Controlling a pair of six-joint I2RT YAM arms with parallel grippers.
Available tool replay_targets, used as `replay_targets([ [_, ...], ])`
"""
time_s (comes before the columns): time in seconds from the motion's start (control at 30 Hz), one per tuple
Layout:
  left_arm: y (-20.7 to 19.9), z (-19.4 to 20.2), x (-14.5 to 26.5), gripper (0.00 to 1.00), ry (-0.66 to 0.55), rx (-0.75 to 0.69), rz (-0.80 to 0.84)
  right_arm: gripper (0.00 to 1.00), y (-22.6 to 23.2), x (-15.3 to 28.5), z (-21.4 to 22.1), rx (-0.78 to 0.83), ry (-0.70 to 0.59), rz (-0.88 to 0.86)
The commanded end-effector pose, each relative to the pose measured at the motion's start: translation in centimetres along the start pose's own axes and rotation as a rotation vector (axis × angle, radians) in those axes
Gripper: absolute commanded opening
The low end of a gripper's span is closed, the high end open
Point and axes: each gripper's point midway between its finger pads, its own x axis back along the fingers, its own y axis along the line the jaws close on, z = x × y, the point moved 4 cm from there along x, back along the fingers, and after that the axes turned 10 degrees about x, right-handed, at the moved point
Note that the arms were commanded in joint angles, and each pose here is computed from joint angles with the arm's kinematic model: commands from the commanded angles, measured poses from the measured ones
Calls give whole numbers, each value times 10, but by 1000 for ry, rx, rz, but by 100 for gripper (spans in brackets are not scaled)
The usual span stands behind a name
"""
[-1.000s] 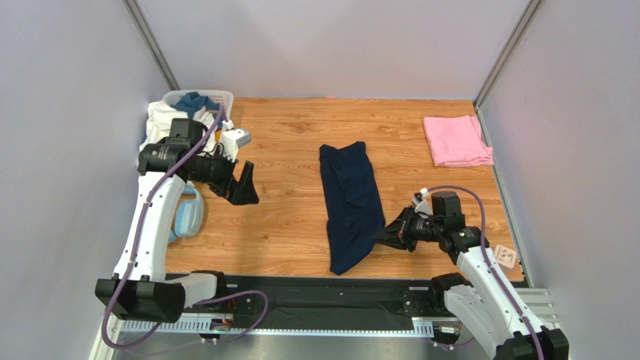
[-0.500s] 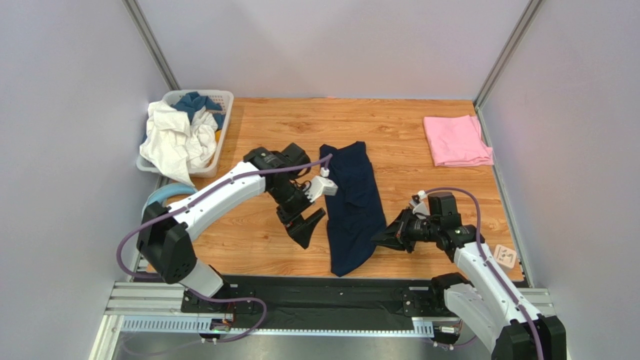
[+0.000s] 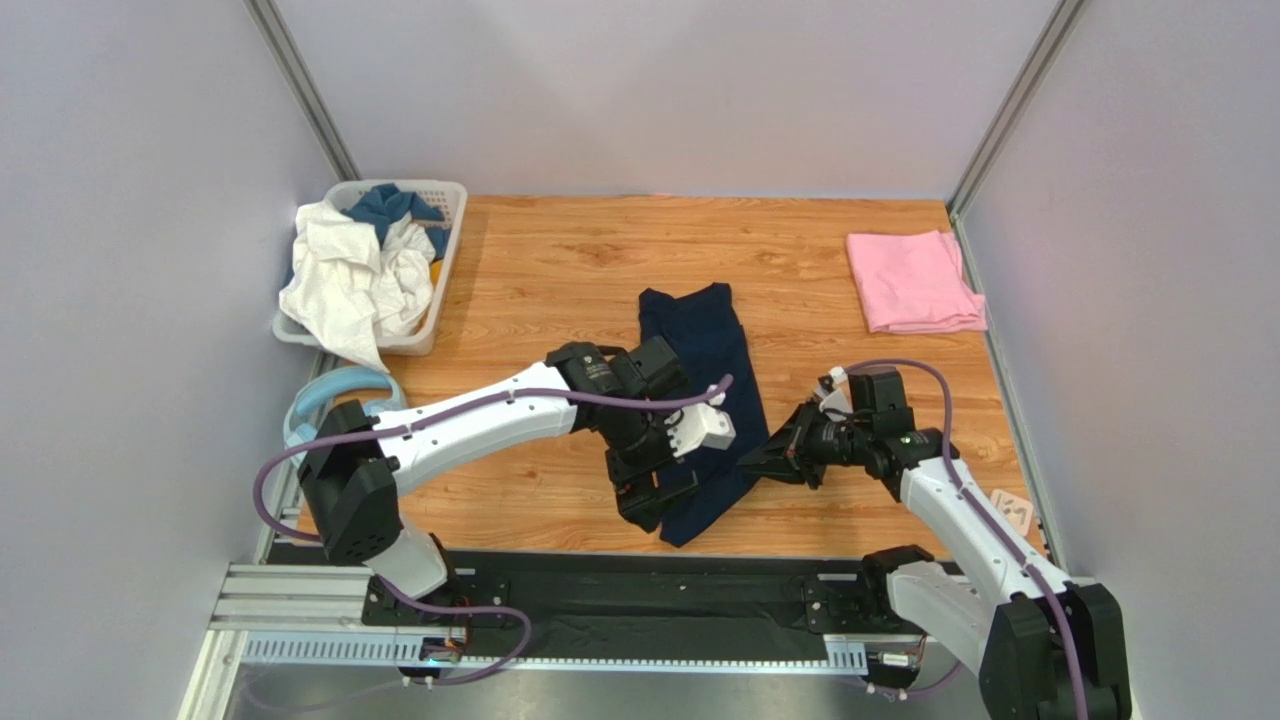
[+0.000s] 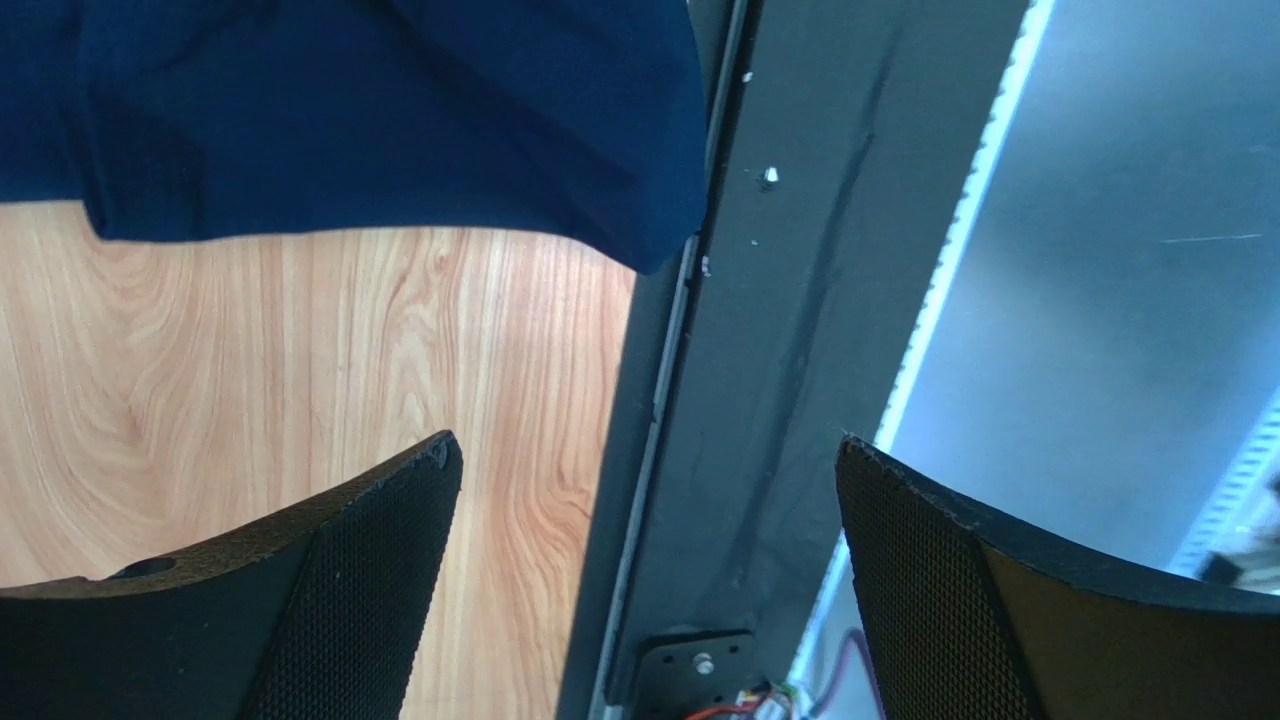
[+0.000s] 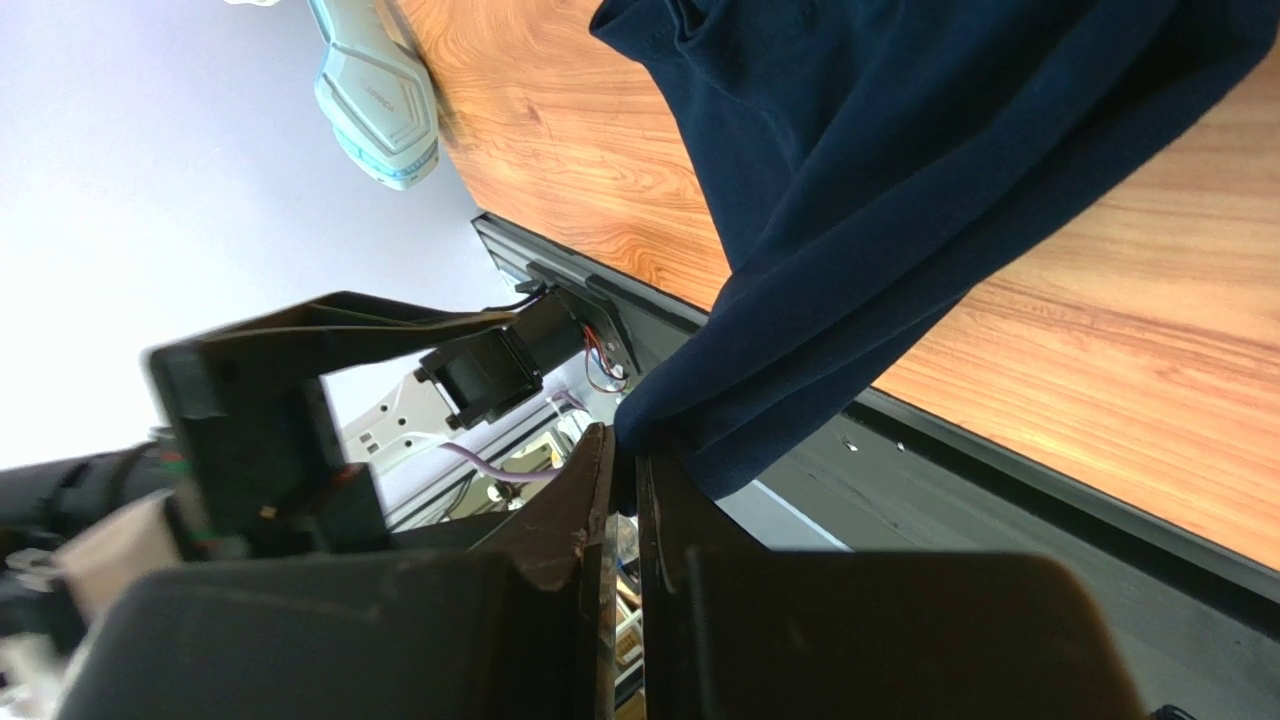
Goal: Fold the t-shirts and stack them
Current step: Grab one side of the 2/3 rectangular tshirt with both arms
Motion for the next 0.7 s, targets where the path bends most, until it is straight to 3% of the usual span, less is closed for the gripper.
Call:
replay_targets([
  [0.0, 3, 0, -25, 100, 18, -86, -98, 3, 18, 1, -14, 58, -44, -44],
  [0.43, -19, -19, -48, 100, -40, -187, -152, 1, 20, -6, -28, 56, -39, -39],
  [0.67, -14, -19, -78, 100, 17, -161, -137, 0, 20, -4, -28, 55, -49, -43],
])
